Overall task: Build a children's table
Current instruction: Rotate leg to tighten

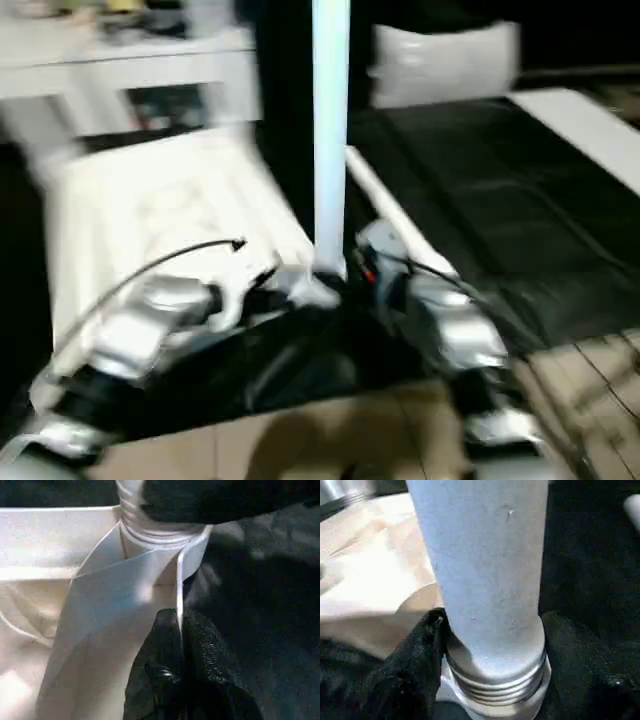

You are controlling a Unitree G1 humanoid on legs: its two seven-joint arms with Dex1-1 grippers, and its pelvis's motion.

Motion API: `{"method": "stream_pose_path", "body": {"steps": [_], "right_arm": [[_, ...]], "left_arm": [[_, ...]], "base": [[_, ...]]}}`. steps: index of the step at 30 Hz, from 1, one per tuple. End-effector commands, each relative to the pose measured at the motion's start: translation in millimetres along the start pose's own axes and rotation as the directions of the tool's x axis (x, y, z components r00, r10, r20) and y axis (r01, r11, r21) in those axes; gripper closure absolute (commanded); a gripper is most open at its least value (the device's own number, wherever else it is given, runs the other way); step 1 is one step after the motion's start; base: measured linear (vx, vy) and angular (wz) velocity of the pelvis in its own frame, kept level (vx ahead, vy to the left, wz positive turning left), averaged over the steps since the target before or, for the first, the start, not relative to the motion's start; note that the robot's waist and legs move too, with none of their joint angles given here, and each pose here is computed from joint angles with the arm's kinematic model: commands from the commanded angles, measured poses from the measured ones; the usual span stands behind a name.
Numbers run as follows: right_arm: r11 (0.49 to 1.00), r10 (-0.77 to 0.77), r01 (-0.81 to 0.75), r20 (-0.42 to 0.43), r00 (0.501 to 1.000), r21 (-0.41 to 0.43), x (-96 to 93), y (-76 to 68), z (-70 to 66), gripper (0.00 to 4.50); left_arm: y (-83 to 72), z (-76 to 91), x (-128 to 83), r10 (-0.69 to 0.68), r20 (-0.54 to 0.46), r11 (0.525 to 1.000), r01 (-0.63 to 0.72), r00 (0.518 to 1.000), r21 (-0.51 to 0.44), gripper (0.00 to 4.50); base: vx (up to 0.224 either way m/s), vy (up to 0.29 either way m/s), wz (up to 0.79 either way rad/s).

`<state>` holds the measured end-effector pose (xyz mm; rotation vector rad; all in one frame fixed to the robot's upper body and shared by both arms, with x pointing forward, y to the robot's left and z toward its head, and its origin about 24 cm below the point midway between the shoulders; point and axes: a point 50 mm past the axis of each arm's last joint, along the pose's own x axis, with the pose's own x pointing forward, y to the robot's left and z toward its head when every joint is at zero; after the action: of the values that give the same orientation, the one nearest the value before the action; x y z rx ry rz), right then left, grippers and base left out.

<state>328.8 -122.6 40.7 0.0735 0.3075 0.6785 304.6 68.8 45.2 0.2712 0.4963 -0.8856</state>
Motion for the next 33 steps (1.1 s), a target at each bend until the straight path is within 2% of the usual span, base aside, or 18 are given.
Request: {"method": "stream_pose_path", "body": {"steps": [1, 2, 6, 11, 12, 13, 16, 19, 21, 23, 25, 26, 28, 29, 32, 33], "right_arm": [[0.996, 0.065, -0.063, -0.022, 0.998, 0.061, 13.4, 18.7, -7.2, 1.84], [0.996, 0.072, -0.071, -0.012, 0.997, 0.050, 13.0, 19.7, -7.5, 1.28], [0.997, 0.072, -0.073, 0.006, 0.997, 0.030, 5.8, 14.1, -6.7, 0.96], [0.990, 0.136, -0.134, 0.052, 0.989, -0.045, -17.9, -0.8, 2.0, 0.72], [0.988, 0.150, -0.147, 0.053, 0.987, -0.055, -20.3, -1.7, 3.0, 0.54], [0.980, 0.185, -0.180, 0.052, 0.981, -0.086, -27.6, -5.2, 6.0, 0.32], [0.957, 0.257, -0.250, 0.034, 0.966, -0.150, -43.8, -13.5, 13.8, 0.22], [0.940, 0.295, -0.288, 0.009, 0.956, -0.185, -50.2, -16.4, 17.2, 0.10], [0.917, 0.330, -0.329, -0.034, 0.943, -0.225, -56.7, -19.8, 19.8, 0.10], [0.882, 0.357, -0.371, -0.103, 0.929, -0.289, -61.8, -24.4, 21.9, 0.10], [0.862, 0.375, -0.396, -0.128, 0.918, -0.315, -62.5, -24.5, 22.9, 0.10], [0.837, 0.409, -0.437, -0.155, 0.899, -0.330, -63.9, -22.7, 23.1, 0.10], [0.803, 0.448, -0.486, -0.189, 0.874, -0.345, -66.0, -19.8, 22.6, 0.10], [0.771, 0.484, -0.533, -0.223, 0.846, -0.349, -67.7, -16.9, 21.4, 0.10], [0.754, 0.523, -0.574, -0.238, 0.819, -0.320, -67.7, -14.5, 20.2, 0.10], [0.746, 0.534, -0.588, -0.245, 0.809, -0.315, -67.8, -13.6, 19.6, 0.25]], "left_arm": [[-17.0, 31.0, 7, -0.071, 0.107, 0.995, 0.063, 0.992, 0.073, 4.50], [-17.3, 31.6, 7, -0.065, 0.098, 0.995, 0.057, 0.993, 0.087, 4.50], [-13.3, 26.8, 5, -0.055, 0.076, 0.994, 0.047, 0.996, 0.100, 4.50], [-1.1, 15.9, -2, -0.068, 0.034, 0.984, 0.062, 0.997, 0.165, 4.50], [0.1, 14.9, -2, -0.074, 0.030, 0.983, 0.068, 0.997, 0.169, 4.50], [2.4, 12.6, -4, -0.099, 0.024, 0.979, 0.093, 0.995, 0.184, 4.50], [7.8, 6.6, -9, -0.157, 0.001, 0.963, 0.153, 0.988, 0.223, 4.50], [9.3, 3.3, -12, -0.199, -0.017, 0.948, 0.197, 0.980, 0.251, 4.50], [10.7, 0.3, -16, -0.248, -0.043, 0.924, 0.250, 0.968, 0.291, 4.50], [10.8, -2.7, -22, -0.339, -0.078, 0.871, 0.344, 0.938, 0.352, 4.50], [9.9, -4.6, -24, -0.386, -0.097, 0.840, 0.394, 0.917, 0.373, 4.50], [9.4, -6.5, -26, -0.422, -0.116, 0.816, 0.433, 0.899, 0.383, 4.50], [9.3, -8.8, -27, -0.452, -0.143, 0.792, 0.470, 0.880, 0.391, 4.50], [8.6, -10.8, -29, -0.488, -0.177, 0.757, 0.516, 0.854, 0.401, 4.50], [6.1, -11.9, -30, -0.539, -0.210, 0.710, 0.575, 0.815, 0.407, 4.50], [5.4, -12.1, -31, -0.554, -0.217, 0.697, 0.590, 0.804, 0.408, 4.50]], "base": [[0.000, 0.000, 0.00], [0.000, 0.000, 0.00], [0.102, -0.049, -0.23], [0.000, 0.000, 0.00], [0.000, 0.000, 0.00], [0.000, 0.000, 0.00], [0.000, 0.000, 0.00], [0.000, 0.000, 0.00], [0.000, 0.000, 0.00], [0.000, 0.000, 0.00], [0.000, 0.000, 0.00], [0.000, 0.000, 0.00], [0.000, 0.000, 0.00], [0.000, 0.000, 0.00], [0.000, 0.000, 0.00], [0.000, 0.000, 0.00]]}}
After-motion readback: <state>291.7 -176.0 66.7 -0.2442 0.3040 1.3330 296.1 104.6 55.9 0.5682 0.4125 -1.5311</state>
